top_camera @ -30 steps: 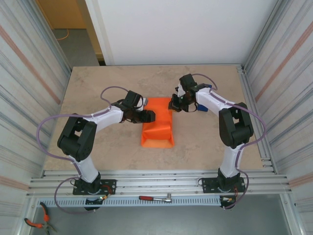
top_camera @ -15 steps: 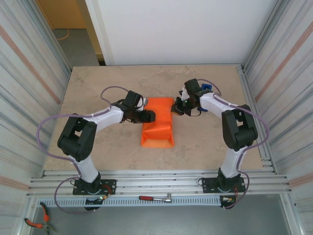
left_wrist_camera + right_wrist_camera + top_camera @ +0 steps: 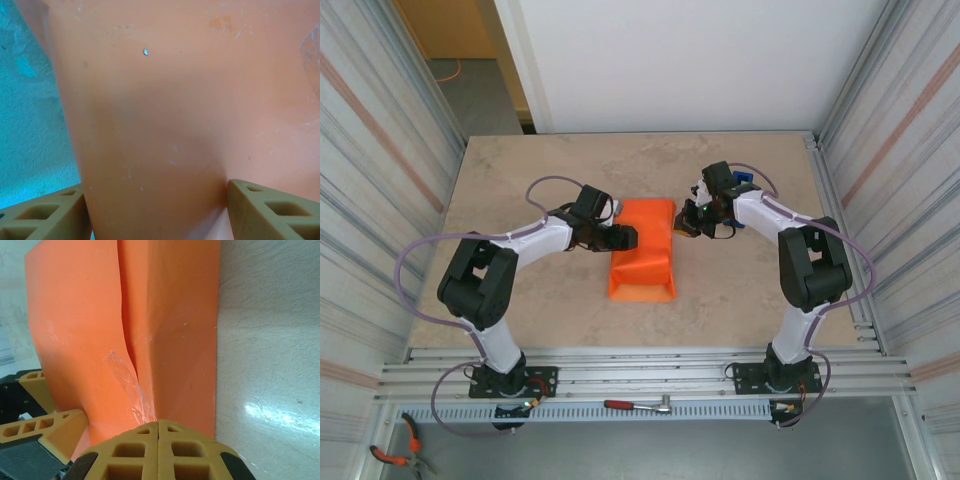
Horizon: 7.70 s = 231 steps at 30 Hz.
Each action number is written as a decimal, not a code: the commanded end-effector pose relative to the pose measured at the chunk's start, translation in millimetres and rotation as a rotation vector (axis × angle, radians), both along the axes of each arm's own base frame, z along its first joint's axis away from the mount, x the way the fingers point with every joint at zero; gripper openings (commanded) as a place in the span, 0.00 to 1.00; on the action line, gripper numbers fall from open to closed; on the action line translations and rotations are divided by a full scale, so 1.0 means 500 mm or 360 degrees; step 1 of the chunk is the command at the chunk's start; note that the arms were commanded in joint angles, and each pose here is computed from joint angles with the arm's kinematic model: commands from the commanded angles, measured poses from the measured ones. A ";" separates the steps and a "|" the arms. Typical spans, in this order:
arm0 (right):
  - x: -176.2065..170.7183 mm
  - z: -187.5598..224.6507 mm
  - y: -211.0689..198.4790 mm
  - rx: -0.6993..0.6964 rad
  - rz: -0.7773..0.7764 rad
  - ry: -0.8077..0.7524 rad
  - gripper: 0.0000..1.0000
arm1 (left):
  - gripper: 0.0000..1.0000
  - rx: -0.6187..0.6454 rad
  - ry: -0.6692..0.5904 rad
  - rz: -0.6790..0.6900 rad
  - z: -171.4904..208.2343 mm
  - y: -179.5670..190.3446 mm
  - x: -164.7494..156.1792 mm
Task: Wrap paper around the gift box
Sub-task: Wrap the gift box with the wrapping paper, then fold the third fold of the wrapping paper on the gift box.
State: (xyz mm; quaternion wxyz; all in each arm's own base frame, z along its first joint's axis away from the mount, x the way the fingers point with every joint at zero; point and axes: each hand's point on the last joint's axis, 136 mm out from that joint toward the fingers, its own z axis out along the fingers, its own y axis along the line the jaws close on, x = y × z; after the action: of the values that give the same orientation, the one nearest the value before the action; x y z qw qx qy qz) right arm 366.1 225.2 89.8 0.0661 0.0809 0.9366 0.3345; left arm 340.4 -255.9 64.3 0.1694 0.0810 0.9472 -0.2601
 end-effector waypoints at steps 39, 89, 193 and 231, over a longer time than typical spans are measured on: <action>-0.002 0.000 -0.041 0.0058 -0.0138 0.0035 0.00 | 0.68 0.0220 0.0163 -0.0035 -0.047 0.031 -0.061; -0.094 0.076 0.027 -0.0125 -0.0071 -0.0246 0.46 | 0.89 -0.0272 -0.0086 0.0341 0.058 0.146 -0.169; -0.230 -0.055 0.013 -0.0590 -0.0113 -0.0294 0.62 | 0.54 0.0279 -0.0293 0.0414 -0.059 0.071 -0.140; -0.254 -0.057 0.006 -0.0613 -0.0151 -0.0252 0.84 | 0.35 0.0388 -0.0312 0.0516 -0.049 0.056 -0.175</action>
State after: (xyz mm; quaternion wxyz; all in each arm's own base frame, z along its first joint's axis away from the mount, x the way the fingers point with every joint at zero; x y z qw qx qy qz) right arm 237.9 233.1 52.7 0.1584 0.0843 0.9699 0.1644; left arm 252.1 -227.5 25.0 0.2749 -0.0314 0.9562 -0.0953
